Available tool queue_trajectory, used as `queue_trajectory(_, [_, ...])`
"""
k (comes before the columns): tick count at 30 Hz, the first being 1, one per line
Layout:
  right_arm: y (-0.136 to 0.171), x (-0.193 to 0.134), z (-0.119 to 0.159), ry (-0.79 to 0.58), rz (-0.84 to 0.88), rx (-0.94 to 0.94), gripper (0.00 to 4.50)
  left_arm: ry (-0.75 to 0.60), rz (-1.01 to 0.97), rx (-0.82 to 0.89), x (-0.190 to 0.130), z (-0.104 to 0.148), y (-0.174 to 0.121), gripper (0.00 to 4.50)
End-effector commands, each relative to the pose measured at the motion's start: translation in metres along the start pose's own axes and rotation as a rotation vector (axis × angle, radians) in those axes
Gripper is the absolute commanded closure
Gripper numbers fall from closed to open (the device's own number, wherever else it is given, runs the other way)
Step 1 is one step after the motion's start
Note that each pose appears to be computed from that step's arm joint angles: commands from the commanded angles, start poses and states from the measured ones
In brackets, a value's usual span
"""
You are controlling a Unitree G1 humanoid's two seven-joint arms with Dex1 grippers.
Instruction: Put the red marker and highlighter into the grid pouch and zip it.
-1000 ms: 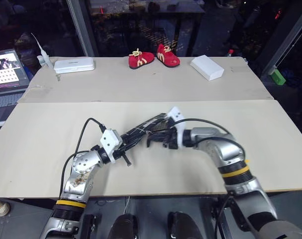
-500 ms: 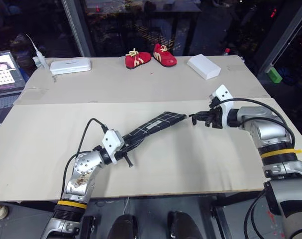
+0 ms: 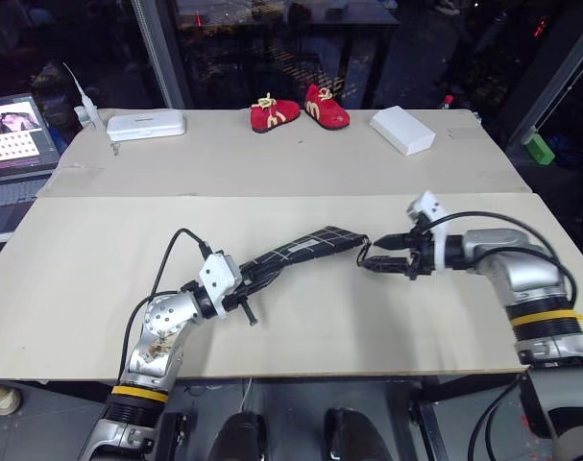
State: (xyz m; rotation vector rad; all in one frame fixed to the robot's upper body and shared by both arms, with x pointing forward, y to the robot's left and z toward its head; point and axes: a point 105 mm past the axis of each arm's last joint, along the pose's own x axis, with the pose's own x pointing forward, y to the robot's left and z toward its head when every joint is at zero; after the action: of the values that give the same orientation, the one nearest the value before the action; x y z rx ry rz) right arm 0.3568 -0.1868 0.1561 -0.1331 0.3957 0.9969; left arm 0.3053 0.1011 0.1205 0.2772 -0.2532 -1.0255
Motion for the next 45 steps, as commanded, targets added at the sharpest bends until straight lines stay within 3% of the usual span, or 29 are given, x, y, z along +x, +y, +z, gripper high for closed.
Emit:
queue_trajectory(1, [0.009, -0.047, 0.019, -0.064, 0.032, -0.032, 0.61, -0.036, -0.082, 0.102, 0.005, 0.013, 0.004, 4.50])
queue_trajectory(7, [0.032, -0.089, 0.006, -0.101, 0.026, -0.041, 0.61, -0.074, -0.240, 0.239, 0.015, 0.020, 0.007, 4.50])
queue_trajectory(16, [0.036, -0.075, -0.029, -0.065, -0.065, 0.028, 0.61, -0.053, -0.392, 0.292, 0.025, -0.004, 0.004, 4.50])
queue_trajectory(17, [0.036, -0.075, -0.030, -0.064, -0.070, 0.030, 0.59, -0.055, -0.406, 0.271, 0.024, -0.005, 0.002, 3.68])
queue_trajectory(19, [0.035, -0.075, -0.030, -0.062, -0.079, 0.031, 0.59, -0.075, -0.417, 0.231, 0.023, -0.004, -0.001, 3.17])
queue_trajectory(26, [0.026, -0.078, -0.025, -0.075, -0.100, 0.039, 0.59, -0.164, -0.286, 0.087, 0.020, 0.025, 0.003, 0.46])
queue_trajectory(30, [0.010, -0.083, -0.024, -0.096, -0.142, 0.042, 0.59, -0.143, -0.094, -0.237, -0.001, 0.047, 0.018, 0.46])
queue_trajectory(34, [-0.007, -0.082, -0.026, -0.178, -0.220, 0.058, 0.59, 0.096, 0.264, -0.396, -0.059, 0.014, 0.041, 0.46])
queue_trajectory(40, [-0.022, -0.080, -0.040, -0.223, -0.302, 0.109, 0.59, 0.257, 0.532, -0.409, -0.125, -0.011, 0.048, 0.46])
queue_trajectory(45, [-0.025, -0.076, -0.047, -0.231, -0.318, 0.131, 0.59, 0.252, 0.639, -0.419, -0.141, -0.017, 0.058, 0.46])
